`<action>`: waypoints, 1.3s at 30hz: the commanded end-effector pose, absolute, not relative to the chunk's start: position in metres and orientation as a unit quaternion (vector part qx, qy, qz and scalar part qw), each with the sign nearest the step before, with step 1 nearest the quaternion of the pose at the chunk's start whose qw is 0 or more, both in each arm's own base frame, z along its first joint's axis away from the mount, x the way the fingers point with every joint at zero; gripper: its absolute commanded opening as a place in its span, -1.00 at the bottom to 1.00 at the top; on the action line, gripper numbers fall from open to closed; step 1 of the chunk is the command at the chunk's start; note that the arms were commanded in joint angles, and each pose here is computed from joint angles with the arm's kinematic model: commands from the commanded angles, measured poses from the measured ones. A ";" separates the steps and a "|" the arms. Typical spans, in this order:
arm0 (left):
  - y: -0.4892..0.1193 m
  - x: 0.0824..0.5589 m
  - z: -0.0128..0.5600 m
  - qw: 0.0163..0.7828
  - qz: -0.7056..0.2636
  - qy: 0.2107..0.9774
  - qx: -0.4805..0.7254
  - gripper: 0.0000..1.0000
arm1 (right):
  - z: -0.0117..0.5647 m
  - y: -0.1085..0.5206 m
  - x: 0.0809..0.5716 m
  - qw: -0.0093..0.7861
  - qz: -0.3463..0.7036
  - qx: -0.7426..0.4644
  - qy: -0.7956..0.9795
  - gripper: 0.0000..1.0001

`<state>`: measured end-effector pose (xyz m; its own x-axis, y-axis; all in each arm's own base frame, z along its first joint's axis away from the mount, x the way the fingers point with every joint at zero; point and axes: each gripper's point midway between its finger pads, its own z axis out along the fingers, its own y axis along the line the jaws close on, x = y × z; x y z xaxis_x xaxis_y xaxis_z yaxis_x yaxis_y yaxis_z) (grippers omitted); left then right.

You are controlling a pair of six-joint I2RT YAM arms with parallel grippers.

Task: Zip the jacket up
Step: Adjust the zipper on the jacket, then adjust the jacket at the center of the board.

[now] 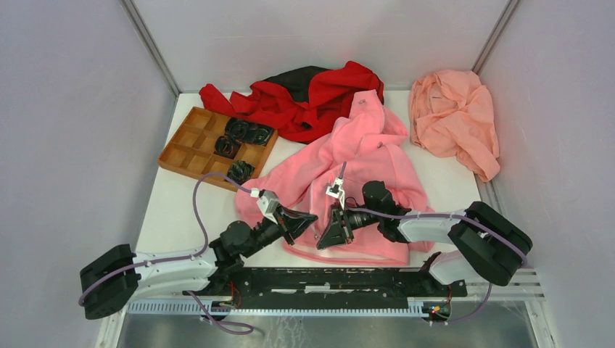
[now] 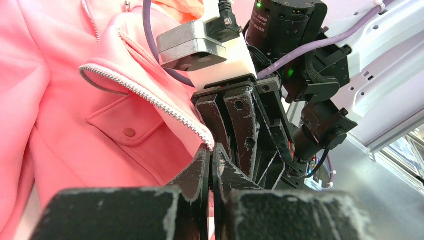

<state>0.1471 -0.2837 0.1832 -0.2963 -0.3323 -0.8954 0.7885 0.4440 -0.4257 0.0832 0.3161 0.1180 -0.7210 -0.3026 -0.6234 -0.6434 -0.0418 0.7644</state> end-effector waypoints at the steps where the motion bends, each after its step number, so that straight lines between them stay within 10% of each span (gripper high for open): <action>1: -0.279 0.157 0.241 0.628 -0.516 0.562 0.149 -0.95 | 0.124 0.314 0.073 0.119 0.640 -0.374 0.661 -0.91; 14: -0.298 0.145 0.253 0.607 -0.541 0.549 0.195 -0.96 | 0.132 0.294 0.090 0.229 0.540 -0.573 0.573 0.05; 39: -0.334 0.174 0.273 0.451 -0.605 0.656 -0.007 -0.96 | 0.232 0.212 0.153 0.441 0.410 -0.596 0.531 0.46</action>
